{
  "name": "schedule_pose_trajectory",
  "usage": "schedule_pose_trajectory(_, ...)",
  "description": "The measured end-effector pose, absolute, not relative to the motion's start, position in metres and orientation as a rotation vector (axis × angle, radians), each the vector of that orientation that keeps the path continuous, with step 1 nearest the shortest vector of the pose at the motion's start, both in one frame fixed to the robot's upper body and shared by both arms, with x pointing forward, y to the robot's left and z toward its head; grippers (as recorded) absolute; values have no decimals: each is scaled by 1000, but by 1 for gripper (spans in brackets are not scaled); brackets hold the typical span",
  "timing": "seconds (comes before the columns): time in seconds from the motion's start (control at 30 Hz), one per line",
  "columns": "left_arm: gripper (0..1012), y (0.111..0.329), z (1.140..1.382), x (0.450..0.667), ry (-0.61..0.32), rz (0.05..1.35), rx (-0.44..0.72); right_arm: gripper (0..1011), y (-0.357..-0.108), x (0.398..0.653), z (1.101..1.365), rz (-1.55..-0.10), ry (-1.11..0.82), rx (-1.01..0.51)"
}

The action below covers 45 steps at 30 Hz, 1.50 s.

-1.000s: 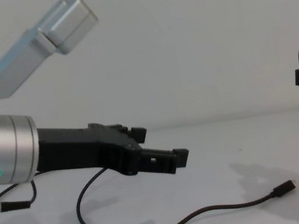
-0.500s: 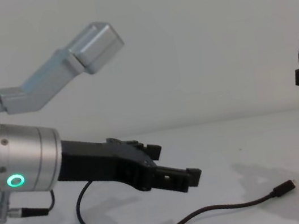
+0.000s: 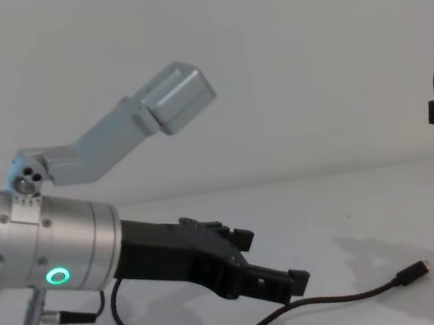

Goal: Pick up the data cable with the one hand.

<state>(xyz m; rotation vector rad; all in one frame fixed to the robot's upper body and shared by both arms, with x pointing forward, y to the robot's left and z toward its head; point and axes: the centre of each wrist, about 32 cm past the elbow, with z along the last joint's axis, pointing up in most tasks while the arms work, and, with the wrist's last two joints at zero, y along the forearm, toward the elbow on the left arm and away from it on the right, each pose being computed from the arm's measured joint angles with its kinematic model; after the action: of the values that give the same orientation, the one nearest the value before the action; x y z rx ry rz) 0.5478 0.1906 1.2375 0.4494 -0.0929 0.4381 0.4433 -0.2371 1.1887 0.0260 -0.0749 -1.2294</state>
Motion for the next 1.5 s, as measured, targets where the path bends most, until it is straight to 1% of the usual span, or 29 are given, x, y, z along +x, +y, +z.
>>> schedule_pose_trajectory(0.4,1000,181,1230,556,-101,424,486,274,-237,443,1189,-1229,-75,26)
schedule_pose_trajectory(1.17,998,173,1224,563,-77,404,529,275,-237,443,1189,-1229,-75,26)
schedule_pose_trajectory(1.27,962,173,1224,564,-74,404,532,274,-237,443,1189,-1229,-75,26)
schedule_pose_trajectory(1.5,792,171,1224,564,-69,402,536,274,-237,443,1189,-1229,-75,26)
